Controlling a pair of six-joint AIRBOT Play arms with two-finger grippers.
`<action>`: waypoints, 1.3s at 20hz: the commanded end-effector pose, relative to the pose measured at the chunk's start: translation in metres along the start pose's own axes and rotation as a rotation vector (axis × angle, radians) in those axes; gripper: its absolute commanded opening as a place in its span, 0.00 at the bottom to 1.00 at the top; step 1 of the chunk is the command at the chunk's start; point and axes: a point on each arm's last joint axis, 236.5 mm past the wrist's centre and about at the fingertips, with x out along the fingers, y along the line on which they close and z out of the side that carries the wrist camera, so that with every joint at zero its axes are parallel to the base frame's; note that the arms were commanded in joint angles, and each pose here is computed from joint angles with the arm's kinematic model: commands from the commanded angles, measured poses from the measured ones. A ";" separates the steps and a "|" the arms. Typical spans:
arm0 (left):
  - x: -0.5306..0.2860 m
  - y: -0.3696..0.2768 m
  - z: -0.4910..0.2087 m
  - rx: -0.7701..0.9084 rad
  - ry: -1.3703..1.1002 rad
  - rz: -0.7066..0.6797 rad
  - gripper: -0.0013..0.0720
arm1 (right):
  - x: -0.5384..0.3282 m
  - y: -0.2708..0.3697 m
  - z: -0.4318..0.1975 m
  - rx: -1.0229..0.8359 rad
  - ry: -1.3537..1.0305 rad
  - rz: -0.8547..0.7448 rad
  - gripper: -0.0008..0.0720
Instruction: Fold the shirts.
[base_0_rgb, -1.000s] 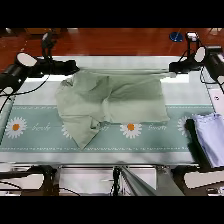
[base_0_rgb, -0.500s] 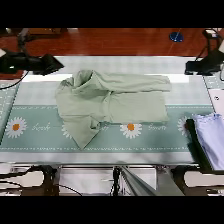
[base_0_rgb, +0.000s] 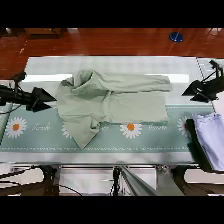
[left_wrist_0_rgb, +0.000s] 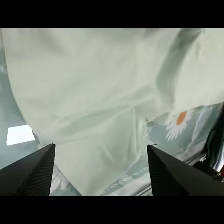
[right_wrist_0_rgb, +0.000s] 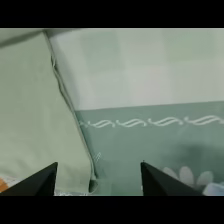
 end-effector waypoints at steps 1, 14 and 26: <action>0.026 0.027 -0.022 -0.051 0.063 0.075 0.93 | 0.030 0.003 -0.036 0.014 0.100 0.089 0.83; 0.065 0.046 -0.010 -0.050 0.066 0.185 0.75 | 0.064 0.026 -0.056 0.003 0.135 0.159 0.83; 0.092 0.042 -0.019 -0.070 0.124 0.203 0.05 | 0.067 0.022 -0.069 -0.037 0.192 0.111 0.83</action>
